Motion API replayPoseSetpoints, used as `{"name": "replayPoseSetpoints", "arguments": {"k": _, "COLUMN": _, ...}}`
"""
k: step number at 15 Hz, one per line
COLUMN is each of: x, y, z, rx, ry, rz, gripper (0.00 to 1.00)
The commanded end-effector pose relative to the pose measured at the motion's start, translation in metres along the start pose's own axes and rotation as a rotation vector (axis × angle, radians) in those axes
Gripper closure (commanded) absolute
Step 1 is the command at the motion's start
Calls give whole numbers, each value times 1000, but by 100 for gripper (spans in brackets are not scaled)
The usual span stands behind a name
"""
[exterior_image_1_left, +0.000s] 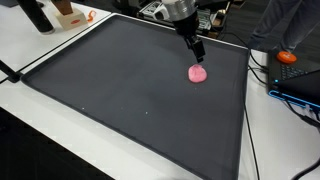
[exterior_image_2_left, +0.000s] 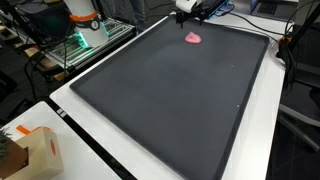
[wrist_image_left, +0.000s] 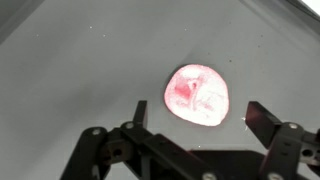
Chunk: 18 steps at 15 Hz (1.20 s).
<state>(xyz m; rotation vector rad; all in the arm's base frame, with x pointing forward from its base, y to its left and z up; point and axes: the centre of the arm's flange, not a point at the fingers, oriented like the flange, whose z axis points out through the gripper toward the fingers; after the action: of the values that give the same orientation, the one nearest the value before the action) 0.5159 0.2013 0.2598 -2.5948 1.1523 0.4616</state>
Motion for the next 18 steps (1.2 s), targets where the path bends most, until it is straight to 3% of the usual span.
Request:
{"name": "replayPoseSetpoints", "arguments": {"k": 1, "x": -15, "y": -23, "z": -11, "rx": -86, "ry": 42, "rz": -177, "gripper": 0}}
{"name": "replayPoseSetpoints", "arguments": {"k": 13, "x": -63, "y": -72, "z": -36, "rx": -286, "ry": 134, "rz": -768, "gripper": 0}}
{"name": "replayPoseSetpoints", "arguments": {"k": 14, "x": -62, "y": -65, "z": -37, "rx": -245, "ry": 127, "rz": -680, "gripper": 0}}
{"name": "replayPoseSetpoints", "arguments": {"k": 18, "x": -67, "y": -68, "z": -37, "rx": -258, "ry": 135, "rz": -744, "gripper": 0}}
